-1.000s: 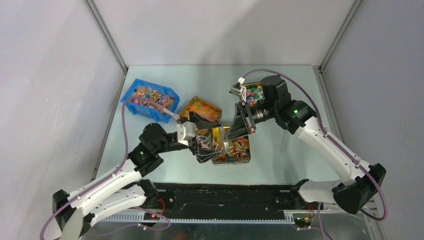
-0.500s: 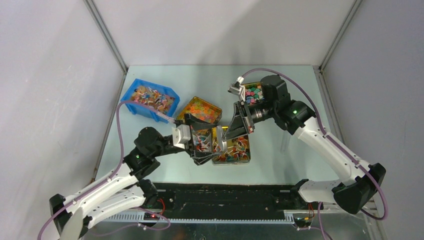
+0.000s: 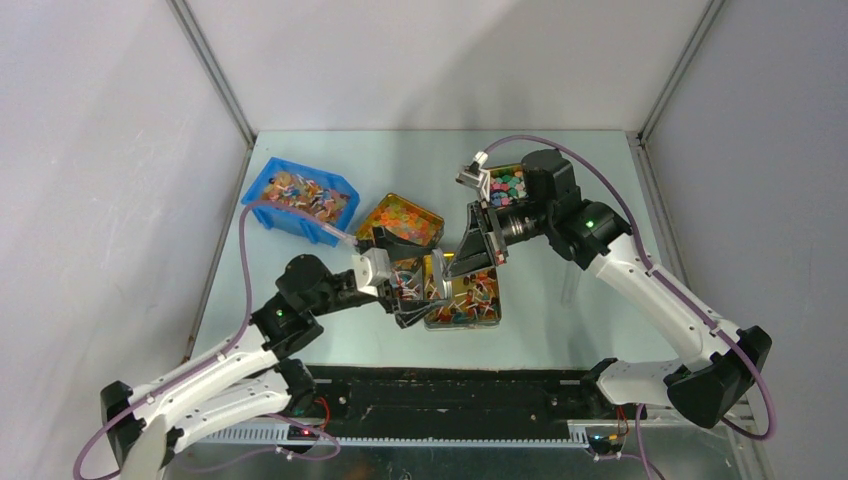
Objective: Pack the candies
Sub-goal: Pick up the bottle lid at the center of the board, then adjust the storage box at the center of the board.
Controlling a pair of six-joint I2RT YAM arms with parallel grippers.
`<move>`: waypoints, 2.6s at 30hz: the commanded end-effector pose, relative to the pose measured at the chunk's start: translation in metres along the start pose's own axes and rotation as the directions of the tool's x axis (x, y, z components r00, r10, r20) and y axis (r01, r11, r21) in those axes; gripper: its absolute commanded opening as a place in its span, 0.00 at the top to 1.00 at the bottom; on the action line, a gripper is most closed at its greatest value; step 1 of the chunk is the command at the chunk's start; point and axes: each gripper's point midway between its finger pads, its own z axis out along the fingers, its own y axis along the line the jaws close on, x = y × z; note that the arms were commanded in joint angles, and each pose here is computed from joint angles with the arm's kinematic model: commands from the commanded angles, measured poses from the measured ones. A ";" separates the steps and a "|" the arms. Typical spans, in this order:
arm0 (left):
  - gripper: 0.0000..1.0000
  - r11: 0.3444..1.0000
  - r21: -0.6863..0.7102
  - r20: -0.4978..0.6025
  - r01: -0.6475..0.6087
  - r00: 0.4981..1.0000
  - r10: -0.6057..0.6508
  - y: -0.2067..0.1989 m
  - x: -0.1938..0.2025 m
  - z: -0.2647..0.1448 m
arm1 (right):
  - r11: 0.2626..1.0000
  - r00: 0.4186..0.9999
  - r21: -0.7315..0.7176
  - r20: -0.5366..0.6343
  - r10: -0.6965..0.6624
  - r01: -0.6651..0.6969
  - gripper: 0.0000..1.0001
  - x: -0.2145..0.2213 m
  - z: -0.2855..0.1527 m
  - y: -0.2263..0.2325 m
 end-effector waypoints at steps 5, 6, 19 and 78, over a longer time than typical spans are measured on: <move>0.06 0.998 0.011 0.022 -0.056 0.998 0.056 0.002 -0.014 0.005 | 0.999 0.999 -0.015 0.001 -0.035 0.035 1.00 -0.001 0.002 0.005; 0.07 0.998 0.010 0.022 -0.058 0.998 0.058 0.002 -0.014 0.005 | 0.999 0.999 -0.015 0.000 -0.035 0.035 1.00 -0.001 0.002 0.004; 0.24 0.998 -0.006 0.025 -0.070 0.997 0.070 0.003 -0.015 0.001 | 1.000 1.000 0.004 -0.012 -0.023 0.023 0.90 0.001 0.004 -0.004; 0.34 0.867 -0.496 -0.774 0.054 0.424 -0.469 0.088 0.209 -0.088 | 0.081 0.901 0.988 0.084 0.425 -0.130 0.88 0.088 -0.132 -0.335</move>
